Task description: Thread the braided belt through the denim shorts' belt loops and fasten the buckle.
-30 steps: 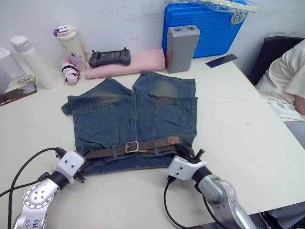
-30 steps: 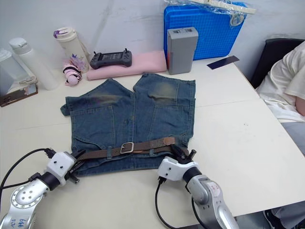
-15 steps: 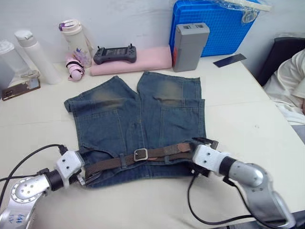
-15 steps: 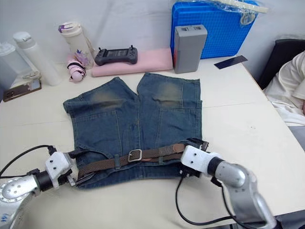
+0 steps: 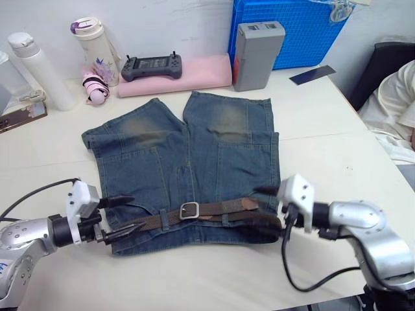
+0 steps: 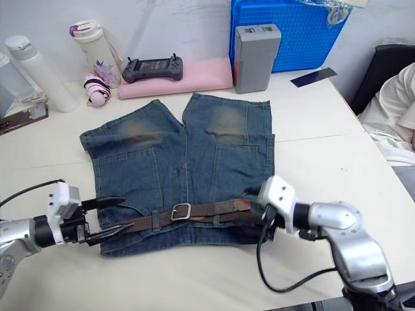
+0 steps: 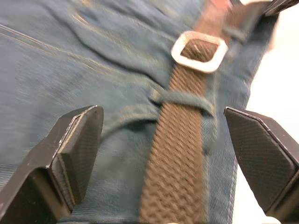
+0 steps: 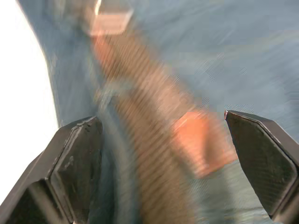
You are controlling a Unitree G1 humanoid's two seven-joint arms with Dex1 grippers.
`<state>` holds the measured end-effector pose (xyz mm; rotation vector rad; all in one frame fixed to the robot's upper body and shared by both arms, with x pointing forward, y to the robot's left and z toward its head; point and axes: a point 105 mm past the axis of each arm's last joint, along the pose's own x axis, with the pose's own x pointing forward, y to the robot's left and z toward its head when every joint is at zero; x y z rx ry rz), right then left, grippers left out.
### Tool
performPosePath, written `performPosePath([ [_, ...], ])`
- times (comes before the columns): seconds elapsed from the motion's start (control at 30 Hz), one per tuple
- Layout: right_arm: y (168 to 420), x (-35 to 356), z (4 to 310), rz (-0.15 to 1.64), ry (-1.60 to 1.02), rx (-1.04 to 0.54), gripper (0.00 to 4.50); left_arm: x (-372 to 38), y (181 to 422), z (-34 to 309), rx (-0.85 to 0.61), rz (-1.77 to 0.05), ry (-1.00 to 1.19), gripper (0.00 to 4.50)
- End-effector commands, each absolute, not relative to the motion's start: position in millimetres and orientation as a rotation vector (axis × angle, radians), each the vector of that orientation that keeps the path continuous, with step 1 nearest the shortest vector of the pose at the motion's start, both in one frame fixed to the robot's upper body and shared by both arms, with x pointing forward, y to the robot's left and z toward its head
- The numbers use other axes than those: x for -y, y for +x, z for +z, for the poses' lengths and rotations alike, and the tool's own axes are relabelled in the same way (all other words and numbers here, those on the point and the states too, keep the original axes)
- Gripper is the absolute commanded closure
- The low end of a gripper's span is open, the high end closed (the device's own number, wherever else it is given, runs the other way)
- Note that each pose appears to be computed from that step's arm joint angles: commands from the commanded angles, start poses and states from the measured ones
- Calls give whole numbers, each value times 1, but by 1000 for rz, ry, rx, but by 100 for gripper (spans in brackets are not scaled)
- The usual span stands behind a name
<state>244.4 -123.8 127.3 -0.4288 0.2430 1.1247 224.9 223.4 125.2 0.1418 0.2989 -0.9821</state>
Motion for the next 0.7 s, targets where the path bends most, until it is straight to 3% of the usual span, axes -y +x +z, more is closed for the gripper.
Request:
performPosePath([
  [0.03, 269, 152, 194, 933, -223, -15, 0, -229, 235, 171, -53, -782, 136, 2],
  [0.3, 278, 161, 181, 823, -209, -67, 0, -228, 239, 178, 0, -701, 106, 2],
  [0.7, 279, 157, 178, 838, -216, -73, 0, -229, 242, 180, 16, -704, 98, 2],
])
